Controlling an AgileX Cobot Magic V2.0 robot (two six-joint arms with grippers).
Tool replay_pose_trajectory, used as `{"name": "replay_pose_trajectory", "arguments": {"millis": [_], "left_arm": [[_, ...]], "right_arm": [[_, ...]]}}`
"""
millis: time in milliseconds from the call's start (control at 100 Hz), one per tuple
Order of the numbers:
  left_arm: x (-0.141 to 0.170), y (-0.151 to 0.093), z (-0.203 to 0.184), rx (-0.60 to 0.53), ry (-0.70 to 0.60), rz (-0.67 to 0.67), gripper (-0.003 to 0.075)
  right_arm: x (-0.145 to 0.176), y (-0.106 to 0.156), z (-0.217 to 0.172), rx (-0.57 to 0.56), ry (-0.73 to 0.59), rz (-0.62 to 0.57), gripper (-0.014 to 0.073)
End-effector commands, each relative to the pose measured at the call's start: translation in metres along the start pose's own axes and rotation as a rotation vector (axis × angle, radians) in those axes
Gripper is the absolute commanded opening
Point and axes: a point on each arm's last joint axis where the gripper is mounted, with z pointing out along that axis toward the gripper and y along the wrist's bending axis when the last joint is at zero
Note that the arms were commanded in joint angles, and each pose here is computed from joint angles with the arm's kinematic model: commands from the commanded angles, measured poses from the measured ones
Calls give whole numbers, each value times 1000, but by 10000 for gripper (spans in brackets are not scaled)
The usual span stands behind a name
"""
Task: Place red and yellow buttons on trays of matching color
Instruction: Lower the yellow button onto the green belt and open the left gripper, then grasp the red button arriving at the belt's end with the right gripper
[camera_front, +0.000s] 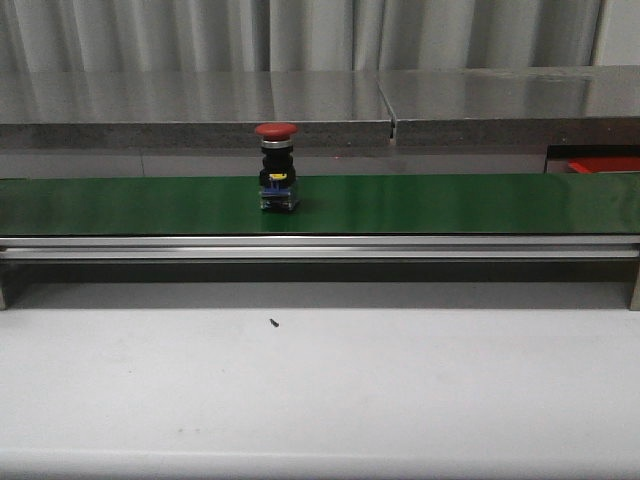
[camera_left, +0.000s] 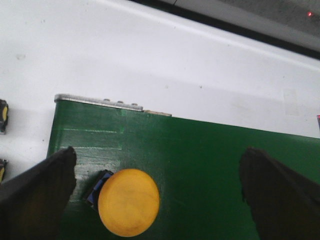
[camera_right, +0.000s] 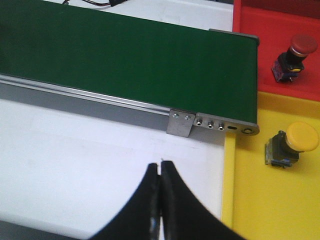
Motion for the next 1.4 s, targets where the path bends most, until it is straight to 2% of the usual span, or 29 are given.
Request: {"name": "replay_pose_trajectory", "arguments": {"millis": [0, 250, 440, 550, 690, 850, 1080, 1170, 1240, 1310, 1390], "left_arm": [[-21, -29, -47, 26, -166, 64, 638], [-14, -67, -108, 72, -310, 232, 638], [23, -88, -149, 69, -453, 300, 638], [56, -98, -171, 46, -523, 311, 638], [92, -103, -173, 19, -551, 309, 633], [133, -109, -156, 4, -563, 335, 603], [190, -100, -169, -56, -717, 308, 586], [206, -97, -174, -68, -756, 308, 531], [214, -96, -177, -66, -774, 311, 447], [218, -95, -178, -65, -782, 313, 335], [221, -94, -177, -65, -780, 312, 174]], "right_arm": [[-11, -1, -5, 14, -77, -5, -69], [-11, -1, -5, 14, -77, -5, -69], [-11, -1, -5, 14, -77, -5, -69], [-11, -1, -5, 14, -77, -5, -69], [-13, -2, -5, 20, -94, -5, -69], [-14, -2, -5, 23, -102, -5, -69], [-14, -2, -5, 22, -103, -4, -69], [-14, -2, -5, 20, -104, 0, -69], [-14, -2, -5, 20, -104, 0, -69], [-14, -1, -5, 18, -109, 6, -69], [-15, -1, -5, 11, -113, 17, -69]]}}
